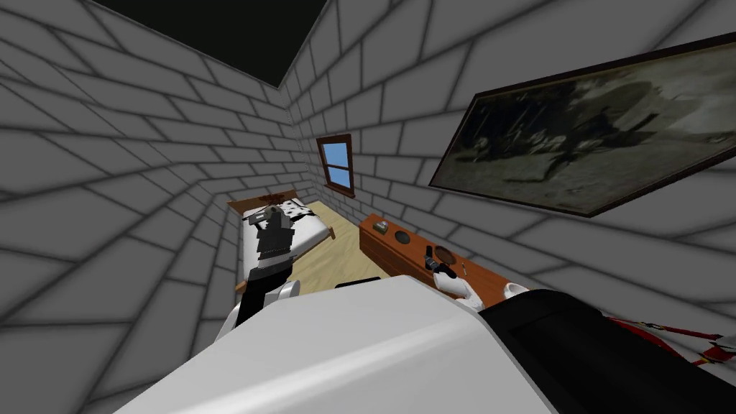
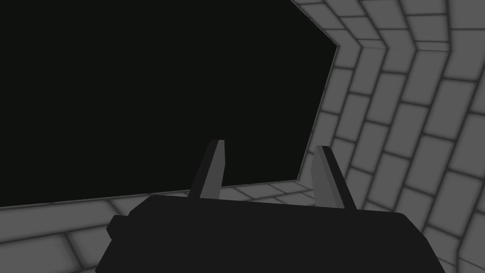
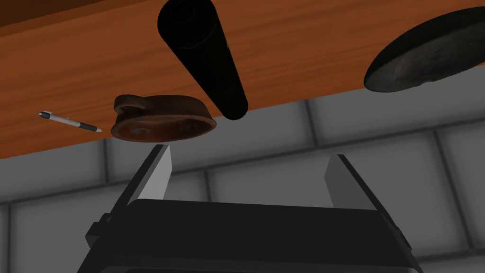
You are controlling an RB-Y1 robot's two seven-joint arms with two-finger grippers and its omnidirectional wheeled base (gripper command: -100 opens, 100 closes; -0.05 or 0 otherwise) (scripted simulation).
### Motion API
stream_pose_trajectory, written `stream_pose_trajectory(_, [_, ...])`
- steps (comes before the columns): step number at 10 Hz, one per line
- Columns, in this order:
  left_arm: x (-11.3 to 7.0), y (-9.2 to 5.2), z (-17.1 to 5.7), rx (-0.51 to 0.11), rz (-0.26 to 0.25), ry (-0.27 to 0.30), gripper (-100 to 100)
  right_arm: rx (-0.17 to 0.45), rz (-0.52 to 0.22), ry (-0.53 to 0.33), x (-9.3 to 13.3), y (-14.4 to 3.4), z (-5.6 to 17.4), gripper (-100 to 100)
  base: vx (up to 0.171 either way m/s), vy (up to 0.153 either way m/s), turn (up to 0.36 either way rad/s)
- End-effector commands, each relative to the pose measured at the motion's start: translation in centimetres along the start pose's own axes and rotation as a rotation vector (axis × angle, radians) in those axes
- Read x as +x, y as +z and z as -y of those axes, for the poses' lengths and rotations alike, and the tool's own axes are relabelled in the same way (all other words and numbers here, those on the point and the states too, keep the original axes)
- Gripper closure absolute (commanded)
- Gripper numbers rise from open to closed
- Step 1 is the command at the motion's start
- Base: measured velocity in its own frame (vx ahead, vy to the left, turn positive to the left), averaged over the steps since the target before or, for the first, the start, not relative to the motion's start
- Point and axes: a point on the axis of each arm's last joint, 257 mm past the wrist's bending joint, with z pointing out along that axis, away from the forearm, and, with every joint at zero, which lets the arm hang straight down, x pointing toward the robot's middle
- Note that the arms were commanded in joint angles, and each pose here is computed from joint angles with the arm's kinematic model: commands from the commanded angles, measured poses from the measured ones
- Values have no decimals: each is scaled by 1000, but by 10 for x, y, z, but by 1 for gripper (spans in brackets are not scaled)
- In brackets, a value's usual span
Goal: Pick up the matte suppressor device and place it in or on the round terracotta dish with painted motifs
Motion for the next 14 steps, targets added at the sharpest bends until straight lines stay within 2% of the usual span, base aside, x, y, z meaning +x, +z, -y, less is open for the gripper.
stream_pose_trajectory(1, [0,0,0,0,0,0,0,80,-47,-9,5,1,40,-100,39,-43,322])
stream_pose_trajectory(2, [0,0,0,0,0,0,0,106,-70,-6,15,1,51,-100,39,-45,251])
stream_pose_trajectory(3, [0,0,0,0,0,0,0,159,-102,-9,19,0,77,-100,48,-58,344])
stream_pose_trajectory(5, [0,0,0,0,0,0,0,186,-128,-6,29,-1,88,-100,24,-33,95])
stream_pose_trajectory(6, [0,0,0,0,0,0,0,244,-174,-4,36,-6,115,-100,22,-21,342])
stream_pose_trajectory(7, [0,0,0,0,0,0,0,264,-191,-1,45,-7,125,-100,28,-44,211])
stream_pose_trajectory(8, [0,0,0,0,0,0,0,264,-191,-1,45,-7,125,-100,16,-27,-24])
stream_pose_trajectory(9, [0,0,0,0,0,0,0,324,-243,7,55,-15,153,-100,28,-38,326])
stream_pose_trajectory(10, [0,0,0,0,0,0,0,335,-253,9,60,-17,158,-100,33,-57,185])
stream_pose_trajectory(11, [0,0,0,0,0,0,0,388,-304,21,71,-26,183,-100,42,-60,323])
stream_pose_trajectory(12, [0,0,0,0,0,0,0,400,-315,24,76,-28,189,-100,38,-68,153])
stream_pose_trajectory(13, [0,0,0,0,0,0,0,453,-367,41,89,-40,214,-100,35,-79,256])
stream_pose_trajectory(14, [0,0,0,0,0,0,0,459,-376,42,91,-42,216,-100,37,-68,174])
